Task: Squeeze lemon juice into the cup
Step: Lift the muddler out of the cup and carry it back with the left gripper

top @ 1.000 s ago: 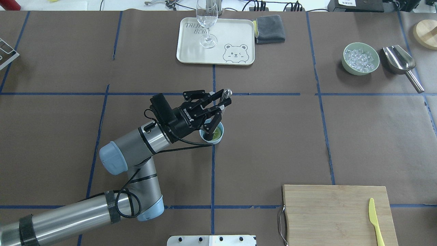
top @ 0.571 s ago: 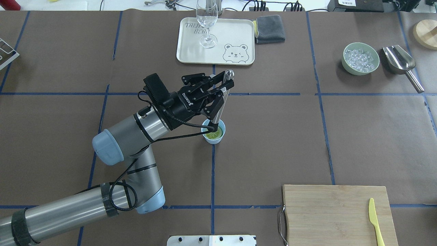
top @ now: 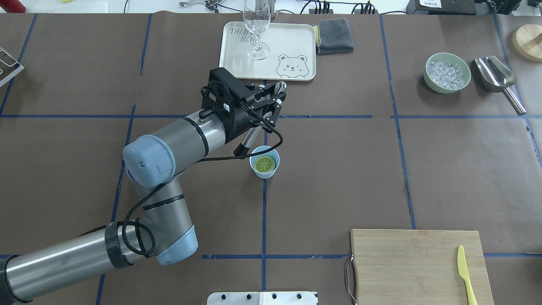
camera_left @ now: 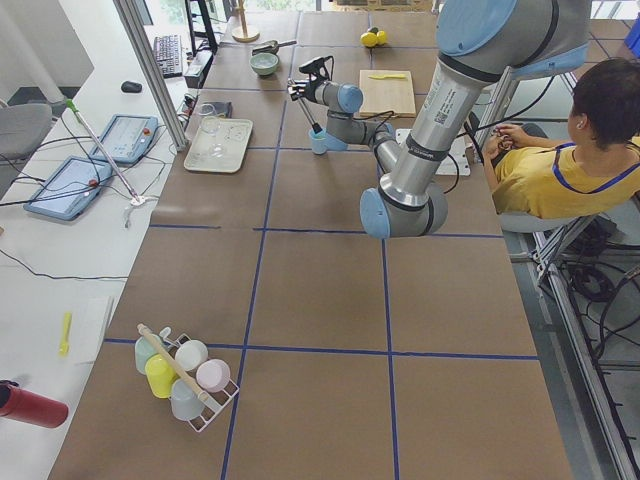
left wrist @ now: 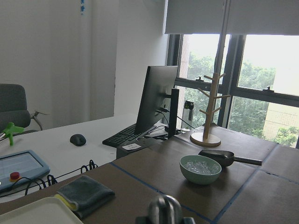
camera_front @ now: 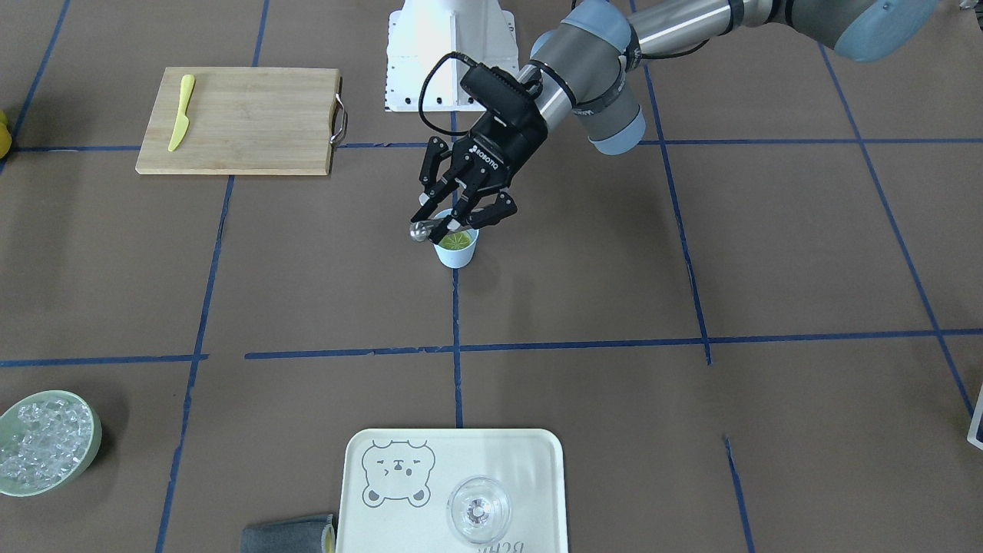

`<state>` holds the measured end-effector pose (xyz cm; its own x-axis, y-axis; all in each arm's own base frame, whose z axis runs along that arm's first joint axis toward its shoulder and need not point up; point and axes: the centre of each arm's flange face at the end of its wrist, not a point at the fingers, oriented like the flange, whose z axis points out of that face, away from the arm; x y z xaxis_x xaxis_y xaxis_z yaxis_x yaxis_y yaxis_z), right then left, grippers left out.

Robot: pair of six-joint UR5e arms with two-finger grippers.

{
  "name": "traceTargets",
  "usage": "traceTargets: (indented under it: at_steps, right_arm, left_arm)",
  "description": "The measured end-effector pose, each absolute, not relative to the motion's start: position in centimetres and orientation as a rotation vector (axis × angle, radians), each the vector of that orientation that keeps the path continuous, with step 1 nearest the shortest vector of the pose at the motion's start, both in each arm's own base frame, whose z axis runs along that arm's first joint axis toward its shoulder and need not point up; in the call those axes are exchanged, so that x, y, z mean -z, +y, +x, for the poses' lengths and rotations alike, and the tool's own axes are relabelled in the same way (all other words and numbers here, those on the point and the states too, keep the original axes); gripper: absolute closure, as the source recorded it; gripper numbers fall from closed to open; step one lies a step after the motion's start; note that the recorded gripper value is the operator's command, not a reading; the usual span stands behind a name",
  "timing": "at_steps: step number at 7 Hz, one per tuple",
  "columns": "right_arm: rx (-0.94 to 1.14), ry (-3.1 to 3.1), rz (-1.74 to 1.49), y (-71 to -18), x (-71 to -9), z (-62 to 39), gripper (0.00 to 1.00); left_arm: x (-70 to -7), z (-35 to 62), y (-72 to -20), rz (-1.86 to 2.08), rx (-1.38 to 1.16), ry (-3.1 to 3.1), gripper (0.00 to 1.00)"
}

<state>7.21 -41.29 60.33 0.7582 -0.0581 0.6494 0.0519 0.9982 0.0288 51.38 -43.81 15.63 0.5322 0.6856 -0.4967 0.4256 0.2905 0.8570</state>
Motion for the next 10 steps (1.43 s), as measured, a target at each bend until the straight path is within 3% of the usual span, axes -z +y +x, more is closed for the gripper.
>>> traceTargets:
  at_steps: [5,8,10]
  right_arm:
    - [0.061,-0.709,0.011,-41.3,-60.3,7.2,0.0]
    - [0.058,-0.708,0.004,-41.3,-60.7,7.2,0.0]
    - [0.058,-0.708,0.004,-41.4,-60.7,7.2,0.0]
  left_arm:
    - [-21.3,47.4,-49.9,0.838,-0.38,0.582,1.0]
    - [-33.9,38.5,-51.7,0.582,-0.306,0.523,1.0]
    - [-39.5,36.2,-51.1,0.46,-0.092,0.515,1.0]
